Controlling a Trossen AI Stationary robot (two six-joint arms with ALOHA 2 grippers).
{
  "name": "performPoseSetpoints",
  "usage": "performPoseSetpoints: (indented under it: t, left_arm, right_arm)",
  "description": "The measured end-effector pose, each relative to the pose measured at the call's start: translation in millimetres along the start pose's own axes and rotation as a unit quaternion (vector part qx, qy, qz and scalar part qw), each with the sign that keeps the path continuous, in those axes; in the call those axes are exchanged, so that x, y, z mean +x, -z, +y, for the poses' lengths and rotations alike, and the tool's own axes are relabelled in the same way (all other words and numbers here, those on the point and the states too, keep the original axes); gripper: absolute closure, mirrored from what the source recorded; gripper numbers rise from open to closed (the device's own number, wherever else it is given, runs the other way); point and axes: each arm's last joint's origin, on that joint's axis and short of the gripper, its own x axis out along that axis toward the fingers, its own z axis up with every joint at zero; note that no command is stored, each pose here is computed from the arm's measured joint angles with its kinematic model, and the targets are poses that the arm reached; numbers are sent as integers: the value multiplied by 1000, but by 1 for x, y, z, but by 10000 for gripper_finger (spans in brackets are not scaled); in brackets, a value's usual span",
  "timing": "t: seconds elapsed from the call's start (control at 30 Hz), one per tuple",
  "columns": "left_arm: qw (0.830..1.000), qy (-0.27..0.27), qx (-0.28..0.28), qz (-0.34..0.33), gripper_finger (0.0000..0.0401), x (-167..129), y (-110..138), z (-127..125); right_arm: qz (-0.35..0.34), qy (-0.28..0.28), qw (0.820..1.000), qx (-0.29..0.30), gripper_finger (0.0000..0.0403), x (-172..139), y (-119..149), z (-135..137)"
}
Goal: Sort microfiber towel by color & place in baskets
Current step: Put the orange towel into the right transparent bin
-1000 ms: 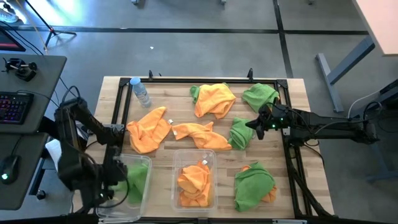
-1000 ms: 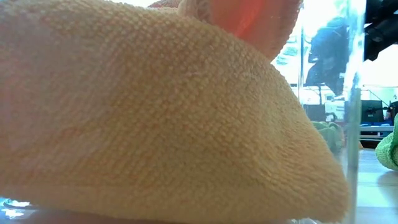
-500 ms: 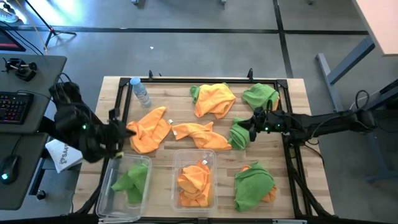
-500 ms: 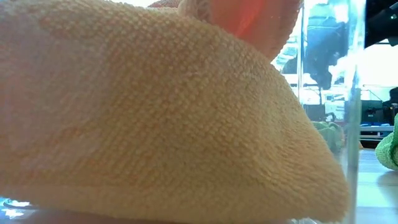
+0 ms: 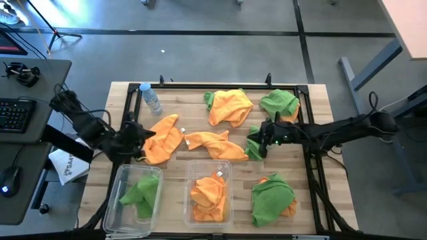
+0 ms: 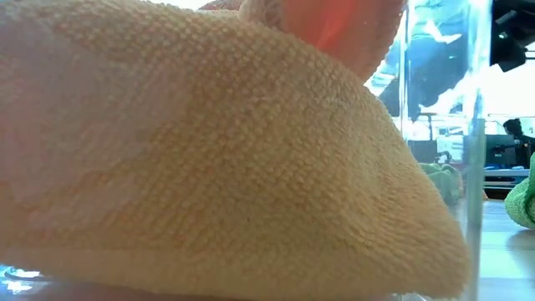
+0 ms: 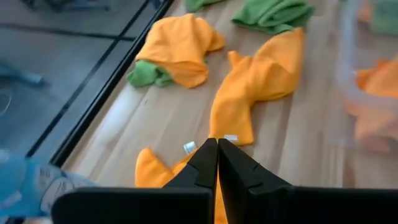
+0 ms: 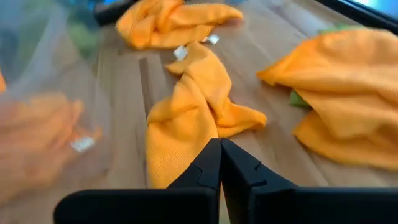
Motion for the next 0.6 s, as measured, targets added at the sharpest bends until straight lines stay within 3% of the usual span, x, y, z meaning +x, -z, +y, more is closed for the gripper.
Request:
performPoseSetpoints:
  t: [0.27,0.6]
  left_arm:
    - [993,-65,-98,-15,401,19,1,4]
    - [987,-83,-134,-21,401,30,-5,3]
  right_arm:
    - [122,20,983,-139,334,33,-16,1]
    - [214,-25,967,-138,244,84,1,8]
